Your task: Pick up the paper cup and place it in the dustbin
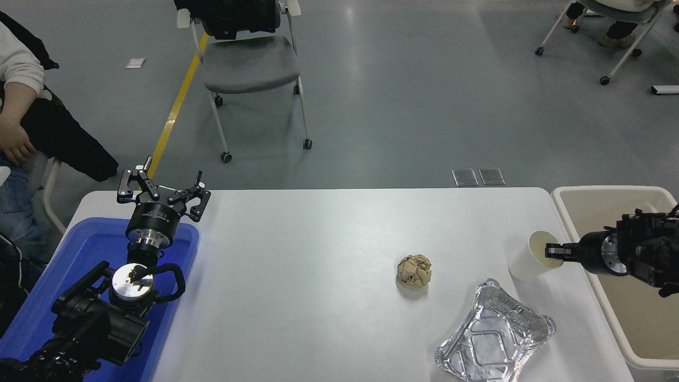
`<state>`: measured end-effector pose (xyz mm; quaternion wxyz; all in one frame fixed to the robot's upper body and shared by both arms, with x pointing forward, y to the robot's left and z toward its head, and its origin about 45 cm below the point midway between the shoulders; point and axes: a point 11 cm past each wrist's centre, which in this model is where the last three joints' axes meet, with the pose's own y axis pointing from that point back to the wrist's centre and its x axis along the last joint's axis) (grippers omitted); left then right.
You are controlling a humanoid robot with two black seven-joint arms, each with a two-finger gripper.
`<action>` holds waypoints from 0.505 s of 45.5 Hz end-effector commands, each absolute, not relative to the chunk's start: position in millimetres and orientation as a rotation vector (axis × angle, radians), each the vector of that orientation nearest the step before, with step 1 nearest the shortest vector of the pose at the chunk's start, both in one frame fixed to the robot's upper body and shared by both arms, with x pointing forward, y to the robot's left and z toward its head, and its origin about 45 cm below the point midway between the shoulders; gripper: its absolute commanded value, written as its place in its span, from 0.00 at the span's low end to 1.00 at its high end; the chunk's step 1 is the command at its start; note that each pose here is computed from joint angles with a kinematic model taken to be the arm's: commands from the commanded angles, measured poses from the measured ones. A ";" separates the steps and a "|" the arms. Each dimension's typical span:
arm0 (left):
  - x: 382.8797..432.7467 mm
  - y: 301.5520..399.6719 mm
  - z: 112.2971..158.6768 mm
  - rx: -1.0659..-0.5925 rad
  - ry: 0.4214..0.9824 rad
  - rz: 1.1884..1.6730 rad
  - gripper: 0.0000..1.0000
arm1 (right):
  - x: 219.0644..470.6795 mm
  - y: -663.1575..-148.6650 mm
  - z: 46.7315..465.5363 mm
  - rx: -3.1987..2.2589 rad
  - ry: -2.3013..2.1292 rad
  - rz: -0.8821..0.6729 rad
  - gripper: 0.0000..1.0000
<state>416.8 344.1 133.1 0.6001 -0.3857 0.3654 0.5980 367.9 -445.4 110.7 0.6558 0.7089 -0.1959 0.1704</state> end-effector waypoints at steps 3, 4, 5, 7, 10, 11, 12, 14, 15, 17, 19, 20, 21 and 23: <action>416.4 344.7 132.8 -0.893 0.847 1.388 0.99 | 378.9 -436.5 128.5 1.628 -0.447 0.394 0.00; 416.4 344.7 132.8 -0.893 0.847 1.388 0.99 | 381.4 -435.2 133.5 1.630 -0.449 0.397 0.00; 416.9 344.5 133.5 -0.894 0.846 1.386 0.99 | 383.9 -433.9 139.0 1.634 -0.452 0.398 0.00; 416.9 343.8 133.2 -0.895 0.847 1.385 0.99 | 389.6 -431.9 154.0 1.642 -0.465 0.401 0.00; 416.4 344.7 132.8 -0.893 0.847 1.388 0.99 | 393.9 -426.8 177.8 1.668 -0.481 0.387 0.00; 416.9 343.8 133.2 -0.895 0.847 1.385 0.99 | 395.4 -425.5 187.1 1.673 -0.485 0.383 0.00; 416.4 343.9 132.6 -0.894 0.848 1.387 0.99 | 397.1 -423.5 196.7 1.678 -0.483 0.380 0.00; 416.9 344.5 133.5 -0.894 0.846 1.386 0.99 | 400.0 -420.6 215.6 1.683 -0.474 0.374 0.00; 416.9 343.8 133.2 -0.895 0.847 1.385 0.99 | 401.4 -420.0 224.9 1.686 -0.472 0.366 0.00; 416.4 344.7 132.8 -0.893 0.847 1.388 0.99 | 405.6 -417.1 242.8 1.696 -0.473 0.356 0.00; 416.9 344.5 133.5 -0.894 0.846 1.386 0.99 | 410.1 -414.3 261.8 1.713 -0.479 0.334 0.00; 416.9 343.8 133.2 -0.895 0.847 1.385 0.99 | 411.8 -413.7 269.9 1.718 -0.482 0.325 0.00; 416.9 344.5 133.5 -0.894 0.846 1.386 0.99 | 413.4 -412.5 276.8 1.724 -0.484 0.317 0.00; 416.4 344.7 132.8 -0.893 0.847 1.388 0.99 | 416.8 -409.9 291.9 1.732 -0.486 0.309 0.00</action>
